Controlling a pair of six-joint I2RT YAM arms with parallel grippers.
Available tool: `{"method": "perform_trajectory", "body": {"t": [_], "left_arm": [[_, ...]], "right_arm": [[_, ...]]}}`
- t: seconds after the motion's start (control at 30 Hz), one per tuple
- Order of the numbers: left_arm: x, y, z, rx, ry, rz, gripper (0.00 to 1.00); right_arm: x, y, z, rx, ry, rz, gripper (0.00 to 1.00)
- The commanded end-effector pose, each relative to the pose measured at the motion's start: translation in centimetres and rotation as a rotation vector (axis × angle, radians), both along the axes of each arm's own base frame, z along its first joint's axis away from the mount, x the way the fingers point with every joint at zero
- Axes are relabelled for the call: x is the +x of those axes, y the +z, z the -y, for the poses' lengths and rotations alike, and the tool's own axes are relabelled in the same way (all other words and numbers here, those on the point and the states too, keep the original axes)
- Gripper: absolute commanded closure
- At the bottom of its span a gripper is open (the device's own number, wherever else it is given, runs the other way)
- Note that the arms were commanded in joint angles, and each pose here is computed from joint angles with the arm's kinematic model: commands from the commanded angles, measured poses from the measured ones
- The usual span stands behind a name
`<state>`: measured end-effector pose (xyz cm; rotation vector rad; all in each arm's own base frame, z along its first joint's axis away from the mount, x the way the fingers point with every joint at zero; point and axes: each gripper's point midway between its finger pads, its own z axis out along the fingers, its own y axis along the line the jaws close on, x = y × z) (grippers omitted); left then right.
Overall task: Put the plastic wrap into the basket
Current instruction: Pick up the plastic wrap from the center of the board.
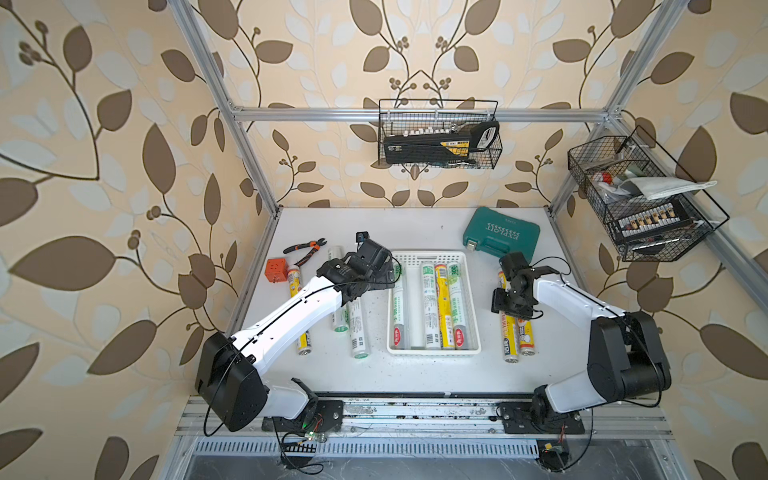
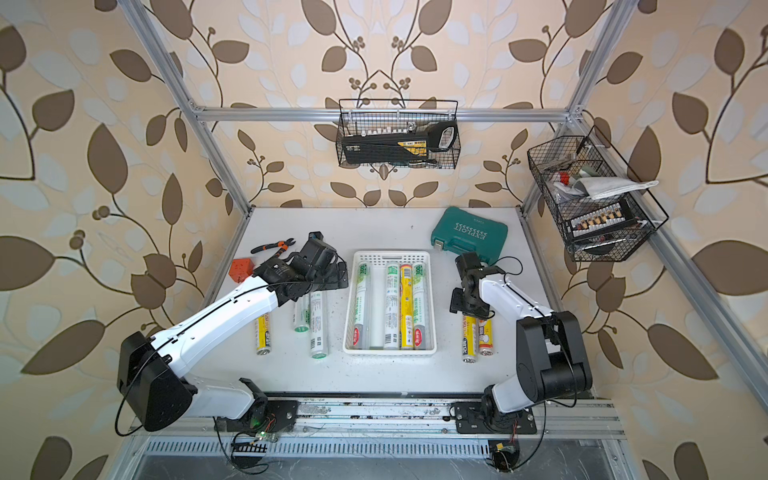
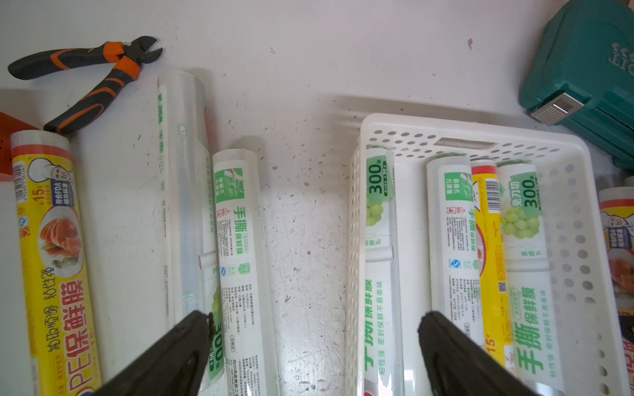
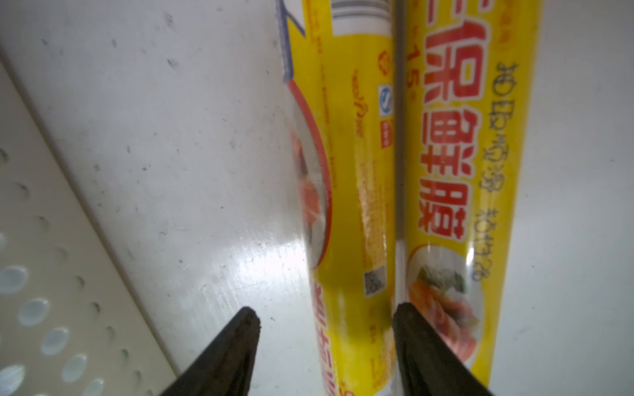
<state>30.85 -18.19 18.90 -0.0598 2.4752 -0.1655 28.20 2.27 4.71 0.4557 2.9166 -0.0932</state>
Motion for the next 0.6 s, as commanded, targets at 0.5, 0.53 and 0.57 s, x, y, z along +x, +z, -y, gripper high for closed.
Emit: {"method": "perform_trajectory", "body": {"t": [0.5, 0.53, 0.57], "left_arm": [[0.1, 0.4, -0.7, -0.015, 0.014, 0.018, 0.01], [0.1, 0.4, -0.7, -0.017, 0.014, 0.018, 0.01], [0.1, 0.3, -0.7, -0.016, 0.013, 0.015, 0.01]], "right_arm": [[1.3, -1.9, -1.1, 0.050, 0.024, -0.034, 0.41], [1.3, -1.9, -1.2, 0.053, 0.025, -0.034, 0.42], [1.4, -2.0, -1.2, 0.053, 0.026, -0.037, 0.43]]}}
